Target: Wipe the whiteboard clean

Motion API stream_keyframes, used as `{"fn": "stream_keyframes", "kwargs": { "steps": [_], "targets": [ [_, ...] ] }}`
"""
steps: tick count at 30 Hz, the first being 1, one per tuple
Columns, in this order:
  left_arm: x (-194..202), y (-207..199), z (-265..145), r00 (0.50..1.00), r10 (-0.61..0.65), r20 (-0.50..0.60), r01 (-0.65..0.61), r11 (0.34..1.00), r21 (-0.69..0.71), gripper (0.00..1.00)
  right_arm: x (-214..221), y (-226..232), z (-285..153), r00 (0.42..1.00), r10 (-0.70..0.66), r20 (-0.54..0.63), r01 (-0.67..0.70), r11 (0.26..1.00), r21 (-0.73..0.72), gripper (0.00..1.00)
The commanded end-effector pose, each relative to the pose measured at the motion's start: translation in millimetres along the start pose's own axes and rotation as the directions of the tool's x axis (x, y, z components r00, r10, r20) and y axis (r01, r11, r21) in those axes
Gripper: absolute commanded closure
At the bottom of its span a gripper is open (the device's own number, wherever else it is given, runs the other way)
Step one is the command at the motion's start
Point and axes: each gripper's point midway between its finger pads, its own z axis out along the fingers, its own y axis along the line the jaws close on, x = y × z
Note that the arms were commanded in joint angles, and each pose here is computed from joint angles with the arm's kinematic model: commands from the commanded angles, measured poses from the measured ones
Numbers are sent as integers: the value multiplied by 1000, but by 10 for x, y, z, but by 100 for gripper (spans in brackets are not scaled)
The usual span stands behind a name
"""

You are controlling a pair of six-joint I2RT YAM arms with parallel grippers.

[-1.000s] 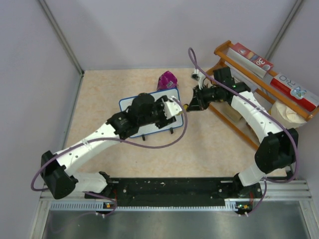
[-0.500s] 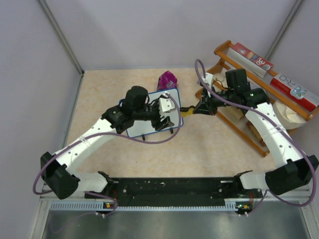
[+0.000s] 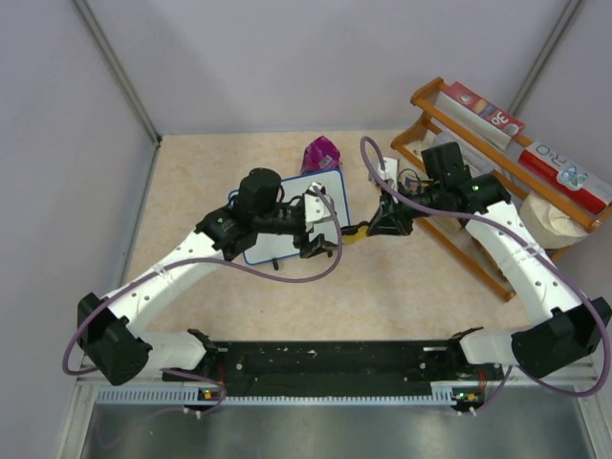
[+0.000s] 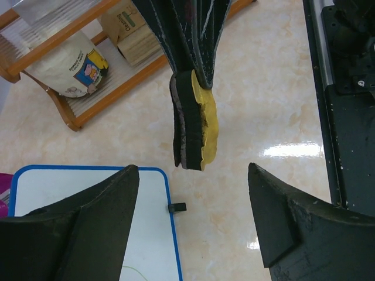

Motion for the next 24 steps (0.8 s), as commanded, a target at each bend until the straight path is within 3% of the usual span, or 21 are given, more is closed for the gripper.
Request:
{"fn": "stream_keyframes", "kwargs": {
  "steps": [1, 14, 17, 21, 24],
  "targets": [
    [-148, -12, 64, 997, 51, 63, -54, 998, 40, 21, -158, 136, -45, 996, -81, 46, 82, 996, -25, 100],
    [-84, -28, 267, 999, 37, 39, -40, 995, 91, 23, -151, 148, -36, 996, -77, 45, 78, 996, -30, 100],
    [-94, -36, 288, 999, 32, 43, -37, 994, 99, 28, -138, 144, -32, 996, -78, 41, 79, 996, -29, 100],
    [-108, -42, 317, 999, 17, 42, -21, 994, 111, 47, -148, 145, -33, 996, -81, 45, 83, 996, -30, 100],
    [-86, -50, 335, 999, 8, 36, -13, 993, 117, 55, -159, 137, -41, 996, -83, 45, 85, 996, -24, 100]
  ]
}}
